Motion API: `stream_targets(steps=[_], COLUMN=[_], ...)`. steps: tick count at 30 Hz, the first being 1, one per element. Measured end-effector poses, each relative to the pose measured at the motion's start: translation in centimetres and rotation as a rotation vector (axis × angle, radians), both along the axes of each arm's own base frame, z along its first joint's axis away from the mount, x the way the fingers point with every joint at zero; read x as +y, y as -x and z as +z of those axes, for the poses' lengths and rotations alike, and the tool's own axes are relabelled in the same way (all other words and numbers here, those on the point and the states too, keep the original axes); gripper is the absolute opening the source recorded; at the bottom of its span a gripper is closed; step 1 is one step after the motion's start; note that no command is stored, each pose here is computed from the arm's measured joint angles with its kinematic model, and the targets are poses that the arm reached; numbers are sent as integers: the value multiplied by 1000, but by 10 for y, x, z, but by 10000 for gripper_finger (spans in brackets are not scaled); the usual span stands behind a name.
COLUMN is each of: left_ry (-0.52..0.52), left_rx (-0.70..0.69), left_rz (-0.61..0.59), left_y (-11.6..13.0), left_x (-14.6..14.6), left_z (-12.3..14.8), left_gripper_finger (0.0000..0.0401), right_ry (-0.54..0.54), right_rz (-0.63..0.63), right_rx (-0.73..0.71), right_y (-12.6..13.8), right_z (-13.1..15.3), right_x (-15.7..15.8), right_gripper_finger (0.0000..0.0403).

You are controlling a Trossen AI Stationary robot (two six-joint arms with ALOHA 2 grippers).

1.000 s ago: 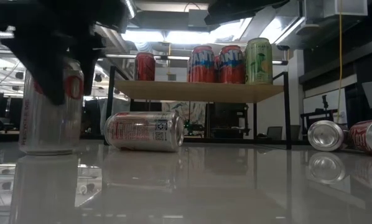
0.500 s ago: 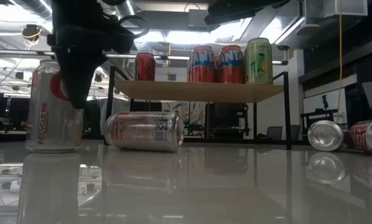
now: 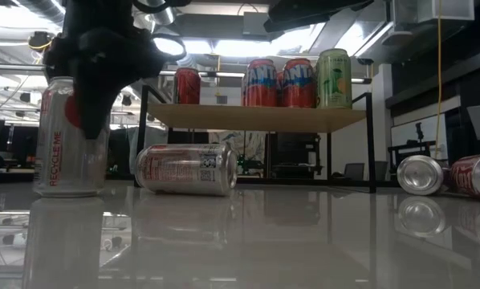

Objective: Place canned beverage on shelf
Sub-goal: Put the red white soda can on the shelf

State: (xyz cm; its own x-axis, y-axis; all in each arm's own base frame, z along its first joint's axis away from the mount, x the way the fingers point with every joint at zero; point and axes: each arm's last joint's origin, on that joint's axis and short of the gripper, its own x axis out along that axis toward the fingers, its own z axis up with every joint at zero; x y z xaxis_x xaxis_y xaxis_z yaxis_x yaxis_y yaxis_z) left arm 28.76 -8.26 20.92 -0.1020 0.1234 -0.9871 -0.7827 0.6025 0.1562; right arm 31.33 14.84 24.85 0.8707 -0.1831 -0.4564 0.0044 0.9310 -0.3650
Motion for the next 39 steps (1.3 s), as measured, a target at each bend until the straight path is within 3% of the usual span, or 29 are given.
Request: stream_targets(steps=[13,28,35,39], left_ry=[-43,-78,-111,-129], left_rx=[-66,-98,-130,-124], left_rz=[444,707,916,945], left_y=[-1,-1,0,2], left_x=[0,0,1,0], left_z=[0,0,0,0], left_gripper_finger=[383,383,383,383], right_ry=[0,0,0,0], right_rz=[0,0,0,0], right_rx=[0,0,0,0], right_y=[0,0,0,0], right_z=[0,0,0,0], right_x=[0,0,0,0], right_gripper_finger=[392,392,392,392])
